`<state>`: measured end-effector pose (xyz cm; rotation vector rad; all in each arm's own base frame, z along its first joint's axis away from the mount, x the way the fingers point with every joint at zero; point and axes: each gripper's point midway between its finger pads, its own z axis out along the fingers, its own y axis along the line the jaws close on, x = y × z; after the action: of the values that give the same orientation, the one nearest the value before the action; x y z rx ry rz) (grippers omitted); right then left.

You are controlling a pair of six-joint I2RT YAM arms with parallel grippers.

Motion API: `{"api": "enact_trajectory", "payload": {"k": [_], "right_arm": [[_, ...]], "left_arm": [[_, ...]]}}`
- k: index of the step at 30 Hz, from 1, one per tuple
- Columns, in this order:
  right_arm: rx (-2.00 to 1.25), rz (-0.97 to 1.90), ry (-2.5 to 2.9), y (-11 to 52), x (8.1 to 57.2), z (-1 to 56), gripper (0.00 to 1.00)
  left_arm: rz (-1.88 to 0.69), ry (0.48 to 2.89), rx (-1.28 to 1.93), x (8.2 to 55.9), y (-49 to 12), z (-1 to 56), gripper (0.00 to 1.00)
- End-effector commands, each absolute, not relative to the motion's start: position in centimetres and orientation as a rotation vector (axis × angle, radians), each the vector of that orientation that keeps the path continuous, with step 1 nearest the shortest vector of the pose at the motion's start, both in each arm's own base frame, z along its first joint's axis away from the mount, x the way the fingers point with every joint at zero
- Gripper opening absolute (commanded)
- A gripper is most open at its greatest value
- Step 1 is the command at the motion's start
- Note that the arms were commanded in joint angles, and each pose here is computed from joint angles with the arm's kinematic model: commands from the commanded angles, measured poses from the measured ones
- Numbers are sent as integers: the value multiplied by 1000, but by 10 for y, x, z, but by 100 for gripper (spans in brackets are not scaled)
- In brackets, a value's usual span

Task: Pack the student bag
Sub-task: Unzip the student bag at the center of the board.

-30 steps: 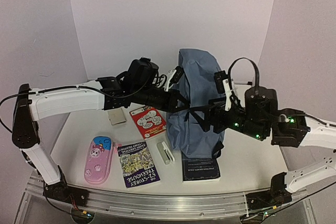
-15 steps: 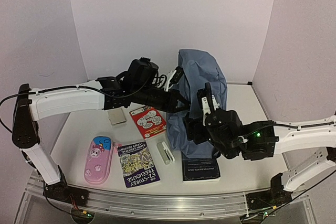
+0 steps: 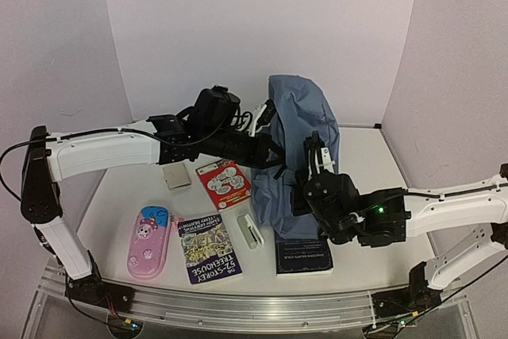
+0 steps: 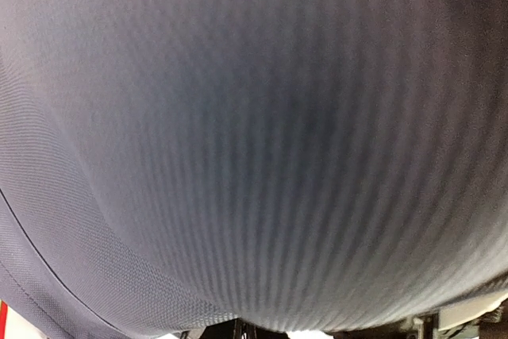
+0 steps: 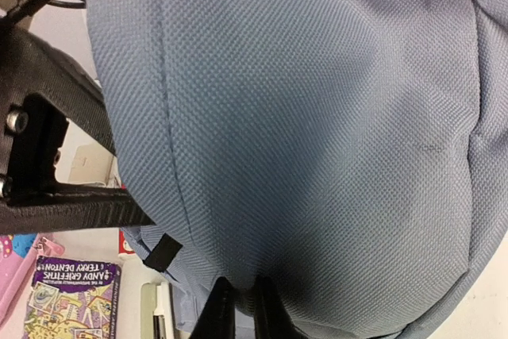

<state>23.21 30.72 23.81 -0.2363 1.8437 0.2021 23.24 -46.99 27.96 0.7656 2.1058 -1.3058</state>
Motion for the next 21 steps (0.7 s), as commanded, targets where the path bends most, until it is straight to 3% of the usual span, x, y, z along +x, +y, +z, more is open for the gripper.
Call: {"api": "enact_trajectory", "payload": {"k": [1, 21], "right_arm": [[-238, 294, 1831, 309, 226, 242, 0], [-333, 466, 1816, 308, 207, 249, 0]], "left_arm": [[-1357, 1948, 724, 247, -471, 335, 0], [-1309, 1750, 635, 323, -421, 429, 0]]}}
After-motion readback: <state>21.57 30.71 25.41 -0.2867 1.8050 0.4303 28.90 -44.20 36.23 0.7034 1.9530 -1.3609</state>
